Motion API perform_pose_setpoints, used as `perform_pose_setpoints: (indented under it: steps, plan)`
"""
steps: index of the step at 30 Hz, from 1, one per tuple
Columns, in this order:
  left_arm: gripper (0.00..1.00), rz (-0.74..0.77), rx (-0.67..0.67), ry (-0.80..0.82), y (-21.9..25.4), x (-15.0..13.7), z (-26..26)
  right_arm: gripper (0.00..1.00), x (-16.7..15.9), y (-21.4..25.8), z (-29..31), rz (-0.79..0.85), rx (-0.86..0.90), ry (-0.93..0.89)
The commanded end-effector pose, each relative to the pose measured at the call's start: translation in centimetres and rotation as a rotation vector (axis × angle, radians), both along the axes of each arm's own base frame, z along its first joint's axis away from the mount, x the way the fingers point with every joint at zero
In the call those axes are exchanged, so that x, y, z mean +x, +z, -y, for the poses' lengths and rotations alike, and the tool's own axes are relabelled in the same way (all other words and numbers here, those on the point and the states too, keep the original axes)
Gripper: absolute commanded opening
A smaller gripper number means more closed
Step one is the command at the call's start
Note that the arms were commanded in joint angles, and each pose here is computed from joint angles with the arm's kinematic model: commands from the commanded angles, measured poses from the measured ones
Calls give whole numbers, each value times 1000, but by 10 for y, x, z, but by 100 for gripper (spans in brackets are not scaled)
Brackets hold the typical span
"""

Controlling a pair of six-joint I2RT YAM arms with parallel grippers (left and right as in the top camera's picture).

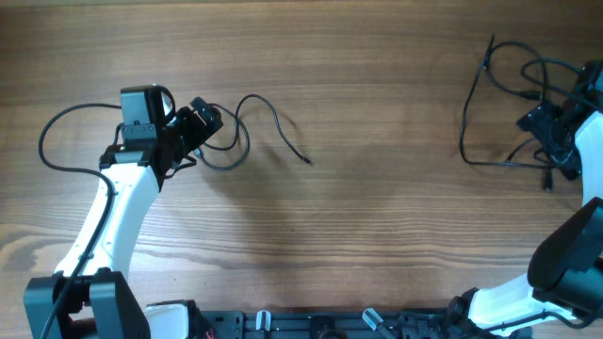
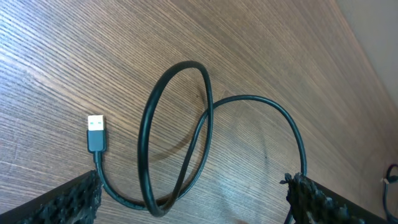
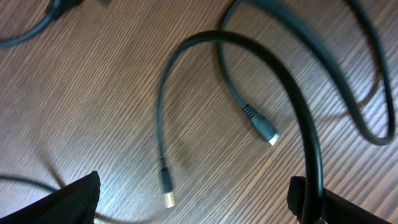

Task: Untangle cables

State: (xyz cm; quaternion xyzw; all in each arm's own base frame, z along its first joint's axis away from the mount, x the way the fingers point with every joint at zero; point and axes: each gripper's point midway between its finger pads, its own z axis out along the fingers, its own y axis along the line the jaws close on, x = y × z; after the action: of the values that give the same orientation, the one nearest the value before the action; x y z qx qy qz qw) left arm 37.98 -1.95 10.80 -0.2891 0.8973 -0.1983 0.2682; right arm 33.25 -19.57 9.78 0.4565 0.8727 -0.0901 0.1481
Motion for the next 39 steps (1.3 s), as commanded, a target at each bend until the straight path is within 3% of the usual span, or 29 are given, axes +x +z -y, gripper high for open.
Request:
perform_pose_setpoints:
  steps: [1,2,6,9,10,12,14,17,22,31,36,39]
  plan:
    - [100,13,8,-27,5,1,1,100,9,39,8,69,-70,6]
    - [100,10,8,-27,4,1,1,100,15,61,-11,88,-9,166]
    - [100,9,7,-26,4,0,1,100,-24,120,-15,-13,-40,143]
    - [100,4,7,-26,3,-1,1,100,-17,129,-31,63,32,181]
    - [100,-2,7,-26,2,-2,1,100,-3,129,-51,127,124,269]
    - [100,-10,9,-24,1,-3,1,100,25,148,-112,340,352,625]
    - [100,-16,8,-24,0,-4,1,100,42,173,-142,529,417,856]
    - [100,-22,9,-24,0,-6,1,100,44,171,-145,537,490,758]
    - [100,-12,15,-17,1,-3,-1,100,38,145,-174,466,552,815]
    - [100,20,-76,269,9,-3,-89,100,41,125,-306,374,525,1197]
    - [100,-81,-100,456,-6,-41,-147,100,32,115,-429,399,564,1476]
    - [100,-86,-105,515,-7,-51,-166,100,29,93,-499,424,499,1619]
